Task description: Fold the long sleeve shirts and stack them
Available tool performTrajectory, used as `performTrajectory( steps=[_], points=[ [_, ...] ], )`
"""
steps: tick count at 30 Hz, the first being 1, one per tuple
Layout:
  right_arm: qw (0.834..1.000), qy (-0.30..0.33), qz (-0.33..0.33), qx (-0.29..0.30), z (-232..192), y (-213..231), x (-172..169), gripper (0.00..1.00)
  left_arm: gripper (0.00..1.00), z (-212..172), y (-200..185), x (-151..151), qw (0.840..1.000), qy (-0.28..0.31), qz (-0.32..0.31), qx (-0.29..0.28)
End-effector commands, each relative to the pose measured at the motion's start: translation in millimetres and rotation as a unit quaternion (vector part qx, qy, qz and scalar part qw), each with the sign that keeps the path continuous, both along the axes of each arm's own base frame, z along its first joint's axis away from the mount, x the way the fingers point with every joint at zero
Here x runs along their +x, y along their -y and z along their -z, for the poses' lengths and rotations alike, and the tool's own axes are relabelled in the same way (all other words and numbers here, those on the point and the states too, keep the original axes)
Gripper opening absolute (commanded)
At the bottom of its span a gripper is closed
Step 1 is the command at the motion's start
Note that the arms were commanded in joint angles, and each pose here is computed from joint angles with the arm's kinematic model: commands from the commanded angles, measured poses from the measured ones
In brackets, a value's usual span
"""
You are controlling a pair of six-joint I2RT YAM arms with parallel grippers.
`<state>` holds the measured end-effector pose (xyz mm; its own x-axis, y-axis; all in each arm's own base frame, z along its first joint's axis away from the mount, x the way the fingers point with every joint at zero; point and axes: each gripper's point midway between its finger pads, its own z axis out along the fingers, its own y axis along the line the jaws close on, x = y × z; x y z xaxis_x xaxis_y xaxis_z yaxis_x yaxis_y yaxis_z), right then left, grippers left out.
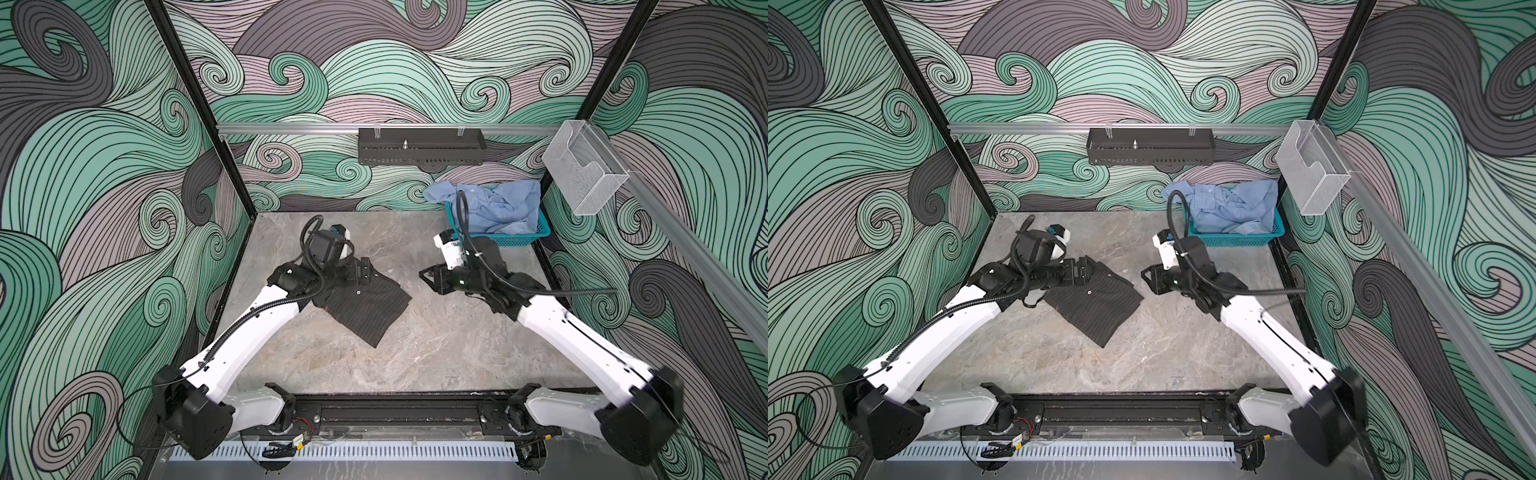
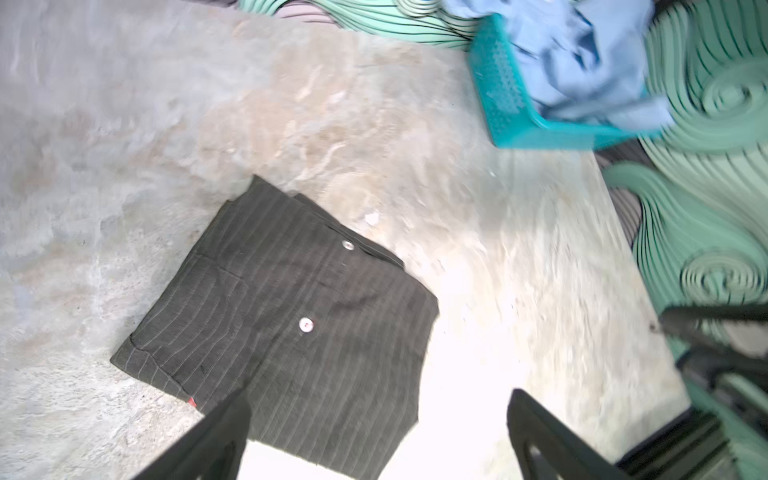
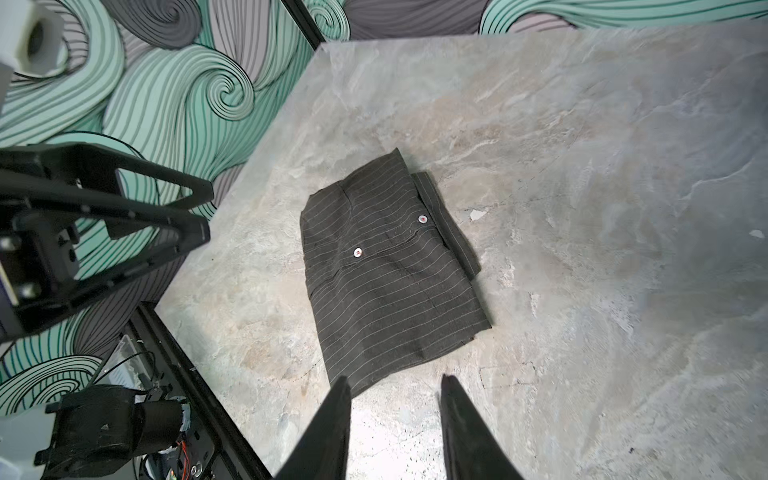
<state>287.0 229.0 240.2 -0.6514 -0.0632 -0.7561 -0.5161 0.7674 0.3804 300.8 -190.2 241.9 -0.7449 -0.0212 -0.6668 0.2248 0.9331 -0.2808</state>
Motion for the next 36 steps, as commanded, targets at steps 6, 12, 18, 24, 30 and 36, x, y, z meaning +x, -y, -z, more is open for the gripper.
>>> performTrajectory(
  steps=[6, 12, 18, 24, 30, 36],
  points=[
    [0.999, 0.015, -0.002, 0.045, 29, 25, -40, 0.33, 0.98, 108, 20, -59, 0.953, -0.054, 0.056, 0.294],
    [0.999, 0.022, 0.007, 0.028, 36, 50, -71, 0.36, 0.99, 148, 52, -63, 0.92, -0.063, 0.074, 0.379],
    [1.0, 0.024, 0.013, 0.013, 41, 64, -88, 0.36, 0.99, 178, 65, -53, 0.902, -0.079, 0.083, 0.415],
    [1.0, 0.024, 0.011, 0.011, 46, 67, -94, 0.36, 0.99, 198, 69, -40, 0.889, -0.093, 0.088, 0.439],
    [0.999, 0.03, 0.012, 0.004, 47, 70, -94, 0.36, 0.99, 220, 56, -28, 0.875, -0.134, 0.094, 0.455],
    [0.999, 0.036, 0.014, -0.003, 45, 72, -93, 0.36, 0.99, 247, 42, -40, 0.846, -0.226, 0.135, 0.464]
  ],
)
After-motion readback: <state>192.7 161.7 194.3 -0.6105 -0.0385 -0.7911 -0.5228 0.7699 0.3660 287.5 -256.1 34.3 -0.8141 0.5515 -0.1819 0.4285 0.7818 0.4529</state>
